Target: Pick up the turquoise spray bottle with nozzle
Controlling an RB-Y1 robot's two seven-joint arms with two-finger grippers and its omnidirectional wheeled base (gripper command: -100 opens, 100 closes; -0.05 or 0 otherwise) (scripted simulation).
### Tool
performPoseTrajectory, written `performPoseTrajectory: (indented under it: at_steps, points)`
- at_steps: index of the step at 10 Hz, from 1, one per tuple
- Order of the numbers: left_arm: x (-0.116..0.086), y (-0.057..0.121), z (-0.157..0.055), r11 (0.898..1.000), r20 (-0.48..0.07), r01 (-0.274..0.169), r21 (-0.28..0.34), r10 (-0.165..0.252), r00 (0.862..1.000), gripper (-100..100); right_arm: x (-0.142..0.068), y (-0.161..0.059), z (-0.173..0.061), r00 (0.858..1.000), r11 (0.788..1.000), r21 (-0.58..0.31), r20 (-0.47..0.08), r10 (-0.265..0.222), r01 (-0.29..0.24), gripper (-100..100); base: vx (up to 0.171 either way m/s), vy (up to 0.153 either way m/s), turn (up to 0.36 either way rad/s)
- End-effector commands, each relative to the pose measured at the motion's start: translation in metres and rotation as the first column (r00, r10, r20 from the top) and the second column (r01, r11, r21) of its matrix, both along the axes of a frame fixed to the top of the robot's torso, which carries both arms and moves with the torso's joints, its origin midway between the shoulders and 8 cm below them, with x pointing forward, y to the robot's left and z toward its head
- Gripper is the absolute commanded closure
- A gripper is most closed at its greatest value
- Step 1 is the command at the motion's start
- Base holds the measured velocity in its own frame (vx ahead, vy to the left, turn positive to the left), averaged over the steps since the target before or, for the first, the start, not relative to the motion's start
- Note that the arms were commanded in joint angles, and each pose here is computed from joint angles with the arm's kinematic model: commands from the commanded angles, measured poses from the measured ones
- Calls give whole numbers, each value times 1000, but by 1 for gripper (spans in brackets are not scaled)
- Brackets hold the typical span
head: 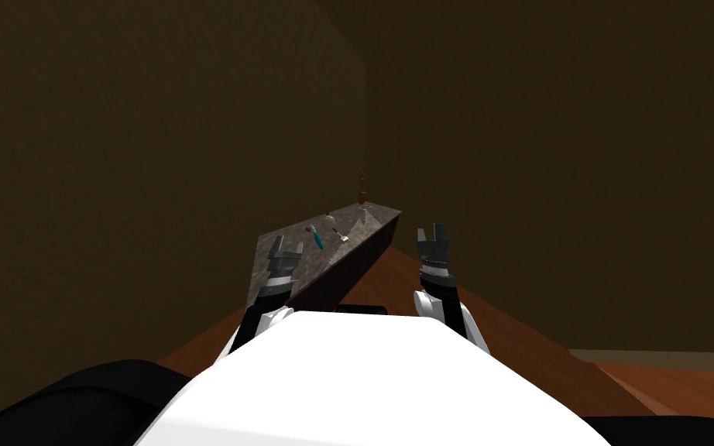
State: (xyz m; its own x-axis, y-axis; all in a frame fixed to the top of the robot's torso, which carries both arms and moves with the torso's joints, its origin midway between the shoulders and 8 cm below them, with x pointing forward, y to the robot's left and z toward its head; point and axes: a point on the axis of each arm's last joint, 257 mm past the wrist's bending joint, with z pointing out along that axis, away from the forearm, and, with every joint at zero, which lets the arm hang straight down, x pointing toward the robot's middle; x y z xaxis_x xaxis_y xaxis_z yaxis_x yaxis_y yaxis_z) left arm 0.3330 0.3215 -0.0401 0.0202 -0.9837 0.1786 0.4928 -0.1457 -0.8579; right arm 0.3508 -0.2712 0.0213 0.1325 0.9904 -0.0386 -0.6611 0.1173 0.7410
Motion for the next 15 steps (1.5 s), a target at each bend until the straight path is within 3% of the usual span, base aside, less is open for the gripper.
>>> performPoseTrajectory:
  at_steps: [1,2,4,5,7,8,9,10,12,13,14,15]
  points:
    - [-7,18,-10,998,-27,-5,-69,3,1000,-100,0,0,0,1000,1000,0,0,0,0,0,45,-59,-219]
    - [-7,19,-10,997,-26,-4,-81,2,1000,-100,0,0,0,1000,1000,0,0,0,0,0,27,-45,-76]
    - [-18,43,-25,985,-57,-23,-172,13,998,-100,0,0,0,1000,1000,0,0,0,0,0,30,-48,-195]
    - [-18,44,-26,983,-55,-23,-183,13,998,-100,0,0,0,1000,1000,0,0,0,0,0,38,-35,-70]
    - [-31,71,-41,959,-84,-54,-278,31,996,-100,0,0,0,1000,1000,0,0,0,0,0,42,-48,-173]
    - [-31,72,-42,955,-82,-53,-292,31,996,-100,0,0,0,1000,1000,0,0,0,0,0,46,-48,-83]
    - [-38,86,-50,938,-95,-72,-339,42,995,-100,0,0,0,1000,1000,0,0,0,0,0,52,-53,-132]
    - [-39,87,-50,935,-93,-72,-347,42,995,-100,0,0,0,1000,1000,0,0,0,0,0,42,-41,-69]
    - [-55,116,-66,893,-120,-116,-434,70,990,-100,0,0,0,1000,1000,0,0,0,0,0,74,-58,-171]
    - [-56,118,-67,883,-115,-115,-454,70,991,-100,0,0,0,1000,1000,0,0,0,0,0,82,-45,-83]
    - [-66,133,-75,858,-128,-139,-495,86,988,-100,0,0,0,1000,1000,0,0,0,0,0,78,-33,-145]
    - [-66,134,-76,851,-124,-138,-506,86,988,-100,0,0,0,1000,1000,0,0,0,0,0,60,-27,-46]
